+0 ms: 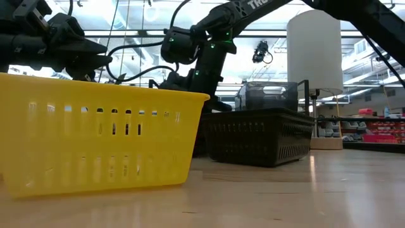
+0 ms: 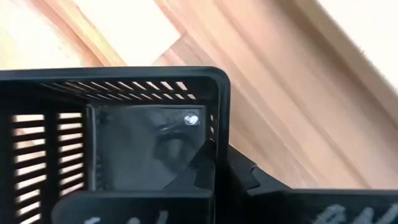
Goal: Stack baskets on shelf by color
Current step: Stack the left black bin on top of the right stacked black bins
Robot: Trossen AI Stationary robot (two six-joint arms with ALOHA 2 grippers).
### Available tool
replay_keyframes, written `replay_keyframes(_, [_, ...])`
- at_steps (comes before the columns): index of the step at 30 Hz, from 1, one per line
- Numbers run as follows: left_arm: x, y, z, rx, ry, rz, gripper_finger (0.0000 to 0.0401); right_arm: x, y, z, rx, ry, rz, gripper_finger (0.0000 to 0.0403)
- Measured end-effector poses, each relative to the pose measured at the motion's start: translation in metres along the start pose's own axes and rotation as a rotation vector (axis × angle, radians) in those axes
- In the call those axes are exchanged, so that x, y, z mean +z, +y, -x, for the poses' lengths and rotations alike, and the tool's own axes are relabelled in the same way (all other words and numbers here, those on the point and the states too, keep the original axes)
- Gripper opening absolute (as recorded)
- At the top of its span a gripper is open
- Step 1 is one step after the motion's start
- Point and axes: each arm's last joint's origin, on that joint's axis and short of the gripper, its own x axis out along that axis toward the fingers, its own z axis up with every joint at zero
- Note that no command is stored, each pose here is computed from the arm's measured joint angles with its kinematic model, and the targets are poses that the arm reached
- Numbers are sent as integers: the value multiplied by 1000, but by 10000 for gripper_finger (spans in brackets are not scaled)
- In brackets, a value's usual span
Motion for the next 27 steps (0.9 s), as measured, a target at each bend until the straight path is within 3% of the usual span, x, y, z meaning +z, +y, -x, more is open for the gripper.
replay_keyframes(8, [0,0,0,0,0,0,117,15,6,21,17,-43,46,6])
replay_keyframes(15, [0,0,0,0,0,1,117,30,14,62,-20,-77,111,5])
replay_keyframes(27, [0,0,0,0,0,0,117,14,15,114,-130,50,367,4])
